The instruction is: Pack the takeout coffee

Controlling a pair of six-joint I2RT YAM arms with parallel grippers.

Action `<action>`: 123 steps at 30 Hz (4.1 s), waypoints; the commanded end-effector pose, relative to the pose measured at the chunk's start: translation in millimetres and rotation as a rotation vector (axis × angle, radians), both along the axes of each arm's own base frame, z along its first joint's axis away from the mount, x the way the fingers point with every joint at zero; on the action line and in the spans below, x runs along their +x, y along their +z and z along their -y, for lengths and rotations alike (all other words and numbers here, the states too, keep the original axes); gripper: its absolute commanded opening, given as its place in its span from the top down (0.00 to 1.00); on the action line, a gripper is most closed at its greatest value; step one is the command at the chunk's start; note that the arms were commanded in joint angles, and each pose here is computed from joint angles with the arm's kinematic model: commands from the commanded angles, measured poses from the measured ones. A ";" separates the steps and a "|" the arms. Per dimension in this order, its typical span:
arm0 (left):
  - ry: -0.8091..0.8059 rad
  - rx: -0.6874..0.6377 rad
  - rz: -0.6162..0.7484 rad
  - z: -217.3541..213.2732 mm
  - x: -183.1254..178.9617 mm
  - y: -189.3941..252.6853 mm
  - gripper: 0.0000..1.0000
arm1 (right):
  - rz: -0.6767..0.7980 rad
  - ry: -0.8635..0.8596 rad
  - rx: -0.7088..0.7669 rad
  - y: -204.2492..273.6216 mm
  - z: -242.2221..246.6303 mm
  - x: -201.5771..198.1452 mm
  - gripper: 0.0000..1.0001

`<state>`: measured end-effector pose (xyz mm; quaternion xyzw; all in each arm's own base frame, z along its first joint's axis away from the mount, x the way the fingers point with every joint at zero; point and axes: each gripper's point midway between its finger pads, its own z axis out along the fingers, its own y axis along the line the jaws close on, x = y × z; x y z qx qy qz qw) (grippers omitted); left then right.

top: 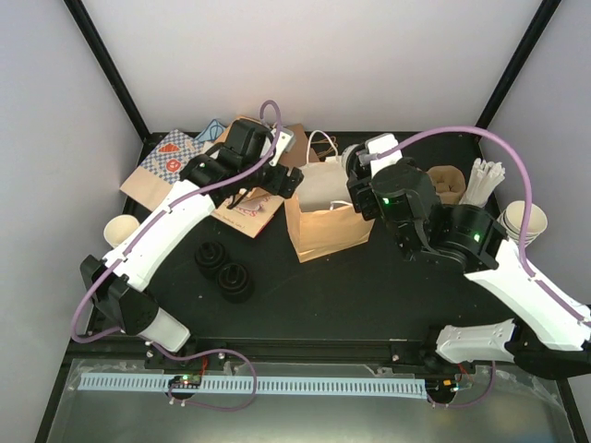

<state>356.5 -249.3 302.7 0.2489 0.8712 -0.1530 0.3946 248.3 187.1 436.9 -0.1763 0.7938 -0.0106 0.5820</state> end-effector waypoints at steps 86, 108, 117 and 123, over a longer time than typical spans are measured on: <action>-0.404 0.280 0.287 51.5 -87.3 23.5 0.98 | -0.408 0.452 0.097 -129.3 -41.2 -70.2 0.35; -0.546 0.099 0.261 34.2 -152.0 6.6 0.98 | -0.264 0.557 -0.075 -165.0 -70.6 -113.8 0.37; -0.608 -0.004 0.274 27.4 -181.2 2.1 0.98 | -0.079 0.634 -0.320 -178.8 -83.7 -129.5 0.35; -0.610 -0.014 0.233 26.1 -188.0 -7.0 0.98 | -0.013 0.635 -0.469 -187.5 -89.4 -128.5 0.35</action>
